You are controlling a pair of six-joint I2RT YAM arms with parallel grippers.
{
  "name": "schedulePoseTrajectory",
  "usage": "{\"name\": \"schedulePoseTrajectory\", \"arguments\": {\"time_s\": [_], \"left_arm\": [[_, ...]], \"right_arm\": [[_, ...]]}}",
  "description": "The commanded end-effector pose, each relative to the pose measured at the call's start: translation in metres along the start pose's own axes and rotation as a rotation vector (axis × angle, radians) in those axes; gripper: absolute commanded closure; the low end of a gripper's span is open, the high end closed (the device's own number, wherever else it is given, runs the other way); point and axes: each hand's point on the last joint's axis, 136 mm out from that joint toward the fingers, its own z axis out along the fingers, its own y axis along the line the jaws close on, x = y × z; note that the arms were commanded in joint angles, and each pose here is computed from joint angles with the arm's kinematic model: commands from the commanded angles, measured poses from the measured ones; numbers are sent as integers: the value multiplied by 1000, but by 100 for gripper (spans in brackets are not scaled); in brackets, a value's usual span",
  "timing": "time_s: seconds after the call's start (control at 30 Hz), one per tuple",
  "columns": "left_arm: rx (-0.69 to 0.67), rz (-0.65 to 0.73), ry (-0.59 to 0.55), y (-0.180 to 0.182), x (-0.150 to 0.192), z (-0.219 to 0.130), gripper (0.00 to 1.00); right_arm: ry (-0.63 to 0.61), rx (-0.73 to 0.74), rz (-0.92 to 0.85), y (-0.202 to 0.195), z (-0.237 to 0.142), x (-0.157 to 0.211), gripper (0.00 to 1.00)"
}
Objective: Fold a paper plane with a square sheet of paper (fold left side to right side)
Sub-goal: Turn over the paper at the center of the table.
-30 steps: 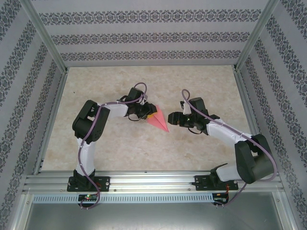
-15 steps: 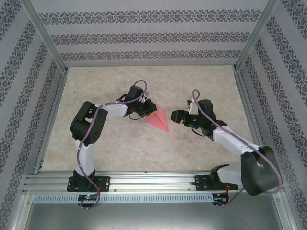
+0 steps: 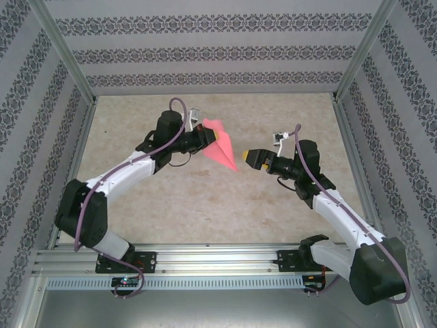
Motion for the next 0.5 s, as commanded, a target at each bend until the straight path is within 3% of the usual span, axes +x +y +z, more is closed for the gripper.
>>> {"name": "schedulePoseTrajectory", "arguments": {"time_s": [0.0,0.23,0.47], "left_arm": [[98,102,-52,-34,-3,-18,94],[276,195,-57,-86,4,-48,95],[364,220,-42,-107,9,-60,95]], "right_arm": [[47,-191,-11,34,1,-2,2],[104,-401,-63,81,8,4,2],[157,-495,-137,120,12,13,2]]}}
